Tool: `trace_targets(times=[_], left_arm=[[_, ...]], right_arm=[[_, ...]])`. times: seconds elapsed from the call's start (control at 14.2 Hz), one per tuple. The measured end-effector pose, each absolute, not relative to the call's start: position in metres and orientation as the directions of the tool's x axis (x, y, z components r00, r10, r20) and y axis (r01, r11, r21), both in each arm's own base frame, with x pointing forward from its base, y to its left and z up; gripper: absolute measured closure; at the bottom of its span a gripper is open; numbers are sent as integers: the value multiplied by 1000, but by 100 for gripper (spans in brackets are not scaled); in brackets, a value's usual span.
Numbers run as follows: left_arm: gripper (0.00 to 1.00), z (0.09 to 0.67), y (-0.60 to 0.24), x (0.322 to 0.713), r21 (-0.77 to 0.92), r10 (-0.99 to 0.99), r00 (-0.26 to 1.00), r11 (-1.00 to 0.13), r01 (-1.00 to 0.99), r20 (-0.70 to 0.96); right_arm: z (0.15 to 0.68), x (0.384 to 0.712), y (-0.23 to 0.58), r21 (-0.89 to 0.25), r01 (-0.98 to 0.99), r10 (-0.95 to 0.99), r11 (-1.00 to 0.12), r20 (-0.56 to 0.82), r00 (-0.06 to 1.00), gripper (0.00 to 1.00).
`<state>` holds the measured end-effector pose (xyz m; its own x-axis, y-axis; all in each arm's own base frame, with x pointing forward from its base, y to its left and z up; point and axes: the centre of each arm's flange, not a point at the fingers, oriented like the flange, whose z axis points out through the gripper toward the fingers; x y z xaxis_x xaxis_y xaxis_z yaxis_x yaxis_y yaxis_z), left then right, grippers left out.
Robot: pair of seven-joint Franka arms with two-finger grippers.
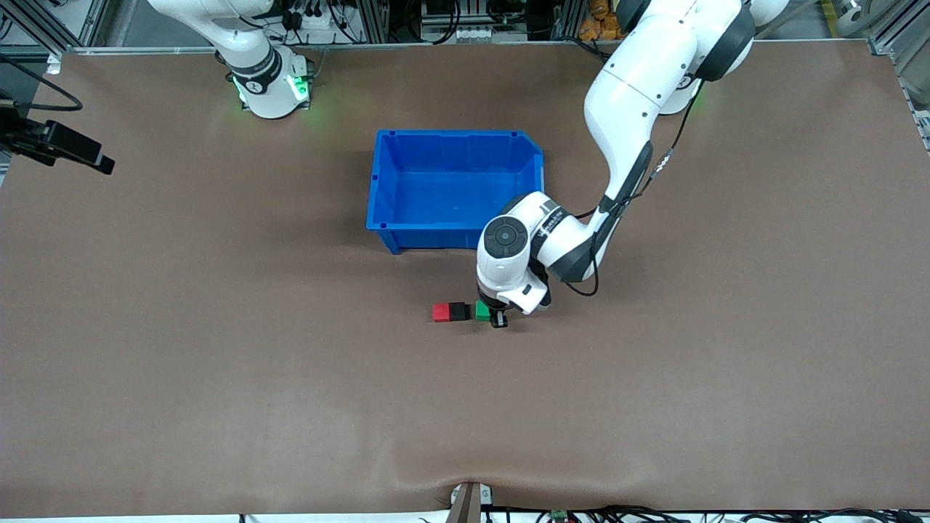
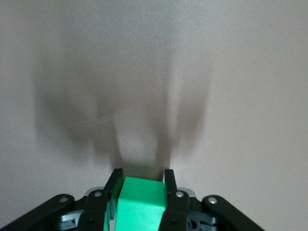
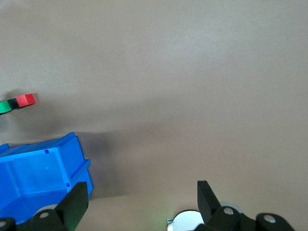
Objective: Attach green and red cubes to black cube
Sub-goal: 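Set the green cube against the black cube and open the left gripper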
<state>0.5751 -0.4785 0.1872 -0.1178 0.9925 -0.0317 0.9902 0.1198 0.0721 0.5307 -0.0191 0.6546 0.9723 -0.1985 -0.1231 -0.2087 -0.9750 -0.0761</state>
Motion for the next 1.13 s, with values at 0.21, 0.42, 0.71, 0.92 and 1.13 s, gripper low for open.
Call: trace_targets(times=[0.21, 0.42, 0.71, 0.92, 1.13], left_arm=[[60, 188, -485, 574, 77, 993, -112, 115, 990, -37], [60, 187, -488, 575, 80, 993, -112, 115, 990, -42], [60, 185, -493, 574, 82, 993, -105, 109, 991, -45], [45, 184, -494, 573, 81, 994, -104, 108, 991, -44], [19, 193, -491, 580, 96, 994, -103, 107, 990, -49]], right_arm=[[655, 531, -20, -45, -158, -152, -987, -108, 982, 0], [658, 532, -21, -28, -71, -68, -997, -92, 993, 0], [657, 533, -23, -22, -53, -51, -998, -92, 994, 0], [656, 533, -24, -20, -55, -53, -998, -97, 994, 0], [655, 533, -24, -19, -55, -53, -998, -101, 993, 0]])
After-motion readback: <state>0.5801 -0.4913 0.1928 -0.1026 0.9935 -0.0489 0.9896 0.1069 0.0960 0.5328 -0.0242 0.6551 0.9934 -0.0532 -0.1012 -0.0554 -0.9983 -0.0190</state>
